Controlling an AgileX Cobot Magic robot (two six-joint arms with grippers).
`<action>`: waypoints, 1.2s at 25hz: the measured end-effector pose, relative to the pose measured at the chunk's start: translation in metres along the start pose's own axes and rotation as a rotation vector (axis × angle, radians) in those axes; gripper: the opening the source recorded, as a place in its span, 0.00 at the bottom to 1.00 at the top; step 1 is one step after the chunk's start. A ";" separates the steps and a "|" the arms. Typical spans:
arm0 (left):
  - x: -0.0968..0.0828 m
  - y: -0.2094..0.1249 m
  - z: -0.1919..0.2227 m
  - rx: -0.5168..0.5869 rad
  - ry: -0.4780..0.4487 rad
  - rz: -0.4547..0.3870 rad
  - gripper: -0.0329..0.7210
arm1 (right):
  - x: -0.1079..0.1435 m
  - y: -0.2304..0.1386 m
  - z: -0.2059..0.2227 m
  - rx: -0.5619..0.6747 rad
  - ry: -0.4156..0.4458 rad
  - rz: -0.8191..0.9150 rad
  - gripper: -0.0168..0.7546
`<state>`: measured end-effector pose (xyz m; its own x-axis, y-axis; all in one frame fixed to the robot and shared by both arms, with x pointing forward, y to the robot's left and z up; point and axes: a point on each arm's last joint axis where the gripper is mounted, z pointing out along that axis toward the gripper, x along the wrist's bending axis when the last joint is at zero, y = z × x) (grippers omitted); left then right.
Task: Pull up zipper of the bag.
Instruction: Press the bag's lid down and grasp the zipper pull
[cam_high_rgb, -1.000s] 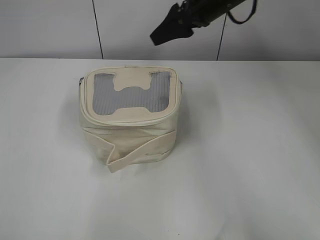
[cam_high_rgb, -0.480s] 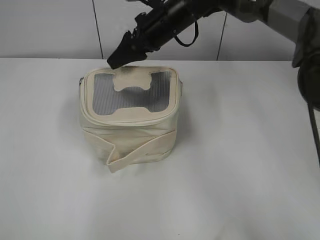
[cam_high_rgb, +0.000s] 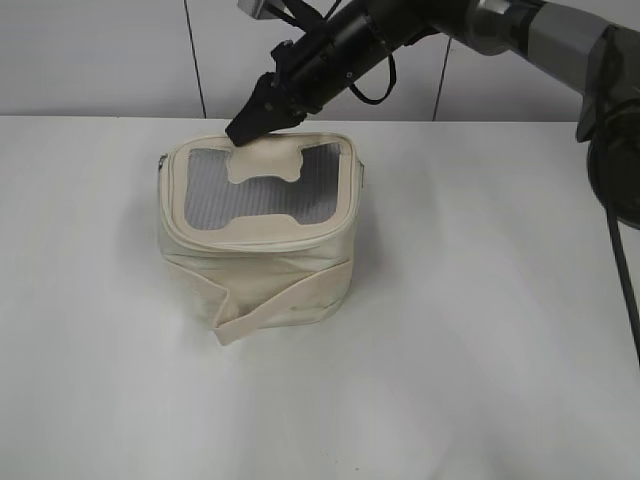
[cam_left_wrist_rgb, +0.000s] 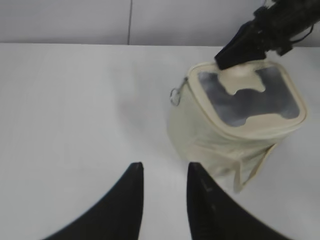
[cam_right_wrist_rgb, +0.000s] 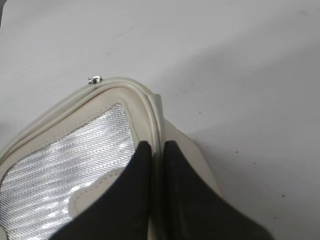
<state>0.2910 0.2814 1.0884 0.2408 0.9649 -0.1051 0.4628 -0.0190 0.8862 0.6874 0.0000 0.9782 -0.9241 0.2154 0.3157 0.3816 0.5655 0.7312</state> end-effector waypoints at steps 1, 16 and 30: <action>-0.002 0.008 0.013 0.010 -0.032 -0.011 0.36 | 0.000 0.000 0.000 0.001 0.001 0.001 0.08; 0.052 0.081 0.228 0.129 -0.493 -0.051 0.43 | 0.000 0.000 0.000 0.004 0.001 0.025 0.07; 0.025 0.007 0.311 0.410 -0.531 0.441 0.59 | -0.001 -0.001 -0.001 0.005 -0.003 0.055 0.07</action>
<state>0.5662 0.2237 0.9517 0.8006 0.5944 -0.0761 0.4823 -0.5638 0.6705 0.6881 -0.0017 0.9777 -0.9019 0.2484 0.3533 0.4314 0.5571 0.7096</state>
